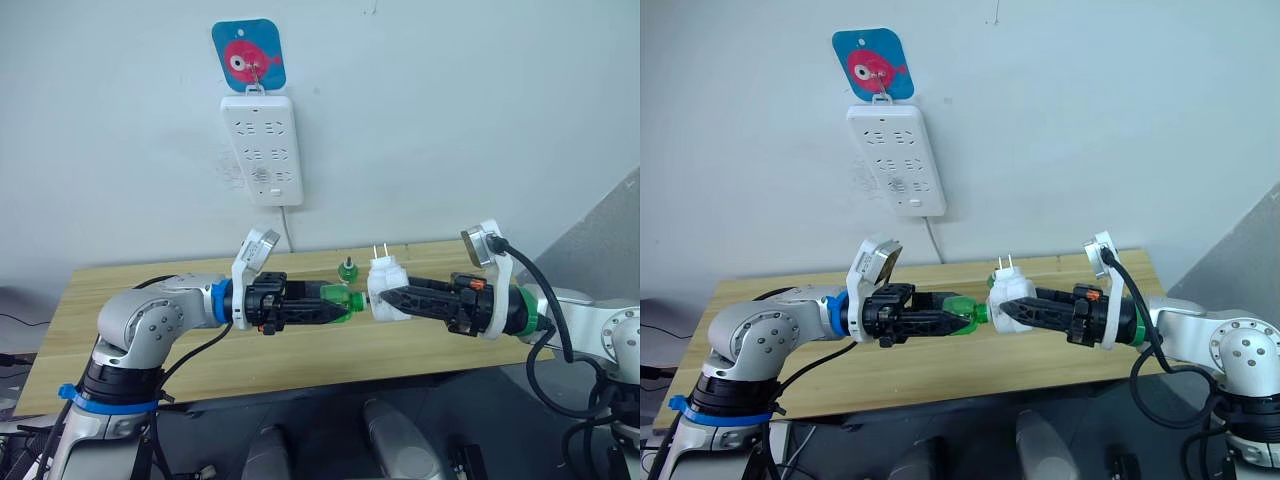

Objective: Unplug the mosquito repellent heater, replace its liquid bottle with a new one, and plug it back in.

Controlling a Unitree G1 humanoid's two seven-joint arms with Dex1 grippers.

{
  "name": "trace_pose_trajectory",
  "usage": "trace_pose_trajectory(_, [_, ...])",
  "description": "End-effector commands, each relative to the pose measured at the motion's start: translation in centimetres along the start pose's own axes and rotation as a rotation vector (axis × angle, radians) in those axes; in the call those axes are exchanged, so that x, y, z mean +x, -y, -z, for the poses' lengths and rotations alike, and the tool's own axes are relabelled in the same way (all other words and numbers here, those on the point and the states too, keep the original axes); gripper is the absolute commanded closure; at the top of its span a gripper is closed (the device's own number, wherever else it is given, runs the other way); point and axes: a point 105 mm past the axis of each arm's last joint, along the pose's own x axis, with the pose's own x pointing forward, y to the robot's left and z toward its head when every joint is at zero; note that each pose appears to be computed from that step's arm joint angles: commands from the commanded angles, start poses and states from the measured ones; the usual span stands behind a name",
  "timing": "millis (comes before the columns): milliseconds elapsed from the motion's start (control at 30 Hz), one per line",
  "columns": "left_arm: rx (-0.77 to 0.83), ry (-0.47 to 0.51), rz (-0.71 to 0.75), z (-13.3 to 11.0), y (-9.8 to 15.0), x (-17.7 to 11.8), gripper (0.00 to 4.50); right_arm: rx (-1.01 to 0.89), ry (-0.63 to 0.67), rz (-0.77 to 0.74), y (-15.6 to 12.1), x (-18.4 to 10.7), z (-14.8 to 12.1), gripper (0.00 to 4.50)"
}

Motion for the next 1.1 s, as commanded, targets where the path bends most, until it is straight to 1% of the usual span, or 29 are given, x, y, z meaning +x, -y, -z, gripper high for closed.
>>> trace_pose_trajectory(33, [0.061, 0.034, 0.125, -1.4, 2.2, 1.2, 2.26, 0.002, -0.016, -0.036, -0.5, 0.1, 0.3, 1.51])
trace_pose_trajectory(200, [0.052, 0.045, 0.134, -1.4, 2.3, 1.3, 2.26, 0.005, -0.017, -0.067, -1.2, 0.2, 0.3, 1.51])
trace_pose_trajectory(433, [0.046, 0.030, 0.136, -1.2, 2.5, 1.2, 2.26, 0.020, 0.000, -0.030, -0.5, -0.2, 0.1, 1.51])
trace_pose_trajectory(533, [0.044, 0.042, 0.137, -1.3, 2.5, 1.3, 2.26, 0.031, 0.010, -0.024, -0.3, -0.4, -0.2, 1.51])
trace_pose_trajectory(600, [0.034, 0.068, 0.142, -1.7, 2.6, 1.4, 2.26, 0.033, 0.010, -0.019, -0.2, -0.5, -0.2, 1.51])
trace_pose_trajectory(733, [0.031, 0.069, 0.133, -1.7, 2.4, 1.4, 2.26, 0.033, 0.007, -0.015, -0.2, -0.7, -0.3, 1.51])
trace_pose_trajectory(767, [0.025, 0.082, 0.126, -1.8, 2.3, 1.4, 2.26, 0.033, 0.009, -0.017, -0.2, -0.8, -0.3, 1.51])
trace_pose_trajectory(933, [0.046, 0.030, 0.109, -0.8, 2.0, 1.5, 2.26, 0.031, 0.021, -0.050, -1.2, -0.5, -0.6, 1.51])
trace_pose_trajectory(1100, [0.086, 0.009, 0.094, -0.4, 1.7, 2.1, 2.26, 0.034, 0.028, -0.090, -2.1, 0.0, -0.7, 1.51])
